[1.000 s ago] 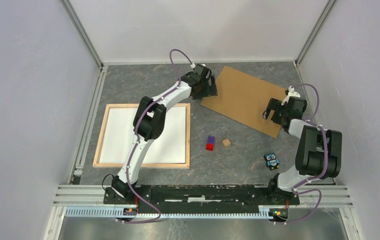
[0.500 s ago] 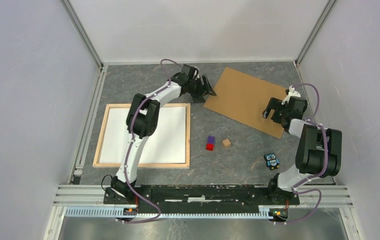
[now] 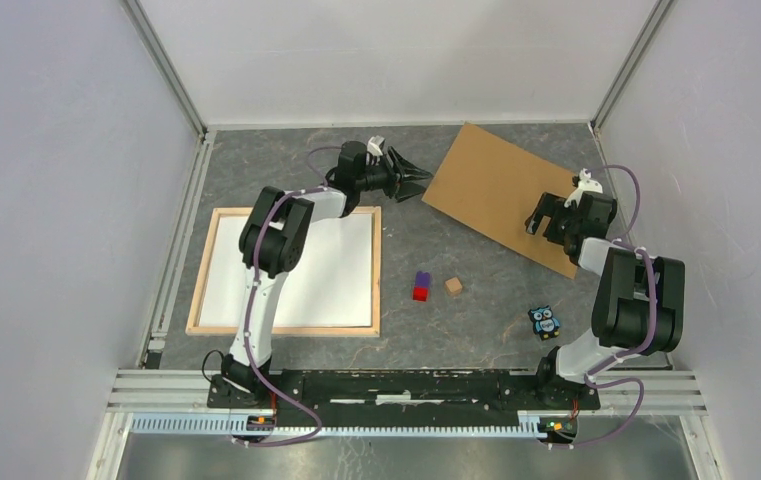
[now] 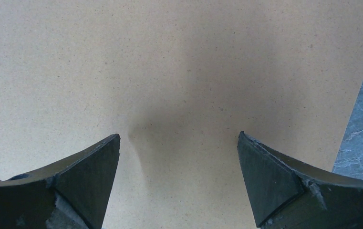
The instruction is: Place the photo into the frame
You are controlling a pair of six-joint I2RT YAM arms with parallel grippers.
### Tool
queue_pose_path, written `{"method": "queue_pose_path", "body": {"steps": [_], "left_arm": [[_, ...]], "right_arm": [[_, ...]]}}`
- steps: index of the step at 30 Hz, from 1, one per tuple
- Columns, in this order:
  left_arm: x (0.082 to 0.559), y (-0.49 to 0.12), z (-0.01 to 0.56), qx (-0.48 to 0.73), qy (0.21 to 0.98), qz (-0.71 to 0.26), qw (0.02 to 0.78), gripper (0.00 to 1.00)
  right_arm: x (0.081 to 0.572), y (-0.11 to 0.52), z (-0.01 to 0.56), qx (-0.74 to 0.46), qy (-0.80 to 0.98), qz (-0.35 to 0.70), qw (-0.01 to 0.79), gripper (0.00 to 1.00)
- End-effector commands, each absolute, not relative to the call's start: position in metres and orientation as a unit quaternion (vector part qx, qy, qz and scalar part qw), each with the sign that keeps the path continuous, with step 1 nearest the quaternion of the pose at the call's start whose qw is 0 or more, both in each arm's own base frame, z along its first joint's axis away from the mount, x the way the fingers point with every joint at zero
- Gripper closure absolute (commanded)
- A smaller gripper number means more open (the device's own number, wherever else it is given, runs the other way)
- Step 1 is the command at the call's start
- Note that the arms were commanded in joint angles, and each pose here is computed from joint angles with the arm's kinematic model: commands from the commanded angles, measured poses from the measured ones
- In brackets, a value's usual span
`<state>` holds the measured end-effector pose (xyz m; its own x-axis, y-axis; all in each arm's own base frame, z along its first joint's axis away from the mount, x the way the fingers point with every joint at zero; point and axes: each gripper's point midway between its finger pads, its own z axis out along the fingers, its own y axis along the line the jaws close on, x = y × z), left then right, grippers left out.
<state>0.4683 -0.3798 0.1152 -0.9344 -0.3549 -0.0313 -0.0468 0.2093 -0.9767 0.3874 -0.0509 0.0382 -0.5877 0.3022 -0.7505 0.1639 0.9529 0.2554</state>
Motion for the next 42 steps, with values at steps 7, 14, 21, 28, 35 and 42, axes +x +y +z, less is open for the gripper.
{"method": "queue_pose_path", "body": {"steps": [7, 14, 21, 28, 35, 42], "left_arm": [[0.433, -0.412, 0.185, -0.059, 0.717, -0.683, 0.128, 0.55], [0.423, -0.429, 0.175, -0.055, 0.731, -0.67, 0.114, 0.63], [0.427, -0.409, 0.165, -0.074, 0.748, -0.642, 0.15, 0.72], [0.433, -0.396, 0.15, -0.098, 0.743, -0.647, 0.138, 0.72], [0.439, -0.384, 0.142, -0.109, 0.739, -0.65, 0.14, 0.71], [0.444, -0.378, 0.124, -0.106, 0.768, -0.614, 0.15, 0.65]], "right_arm": [[0.378, -0.034, 0.03, 0.128, 0.896, 0.117, 0.409, 0.02], [0.378, -0.032, 0.033, 0.123, 0.893, 0.12, 0.415, 0.02], [0.382, -0.019, 0.035, 0.096, 0.895, 0.133, 0.415, 0.02], [0.384, -0.018, 0.051, 0.074, 0.895, 0.111, 0.427, 0.02], [0.381, -0.049, 0.06, 0.107, 0.899, 0.044, 0.423, 0.02], [0.362, -0.108, 0.066, 0.196, 0.888, -0.009, 0.416, 0.02]]}}
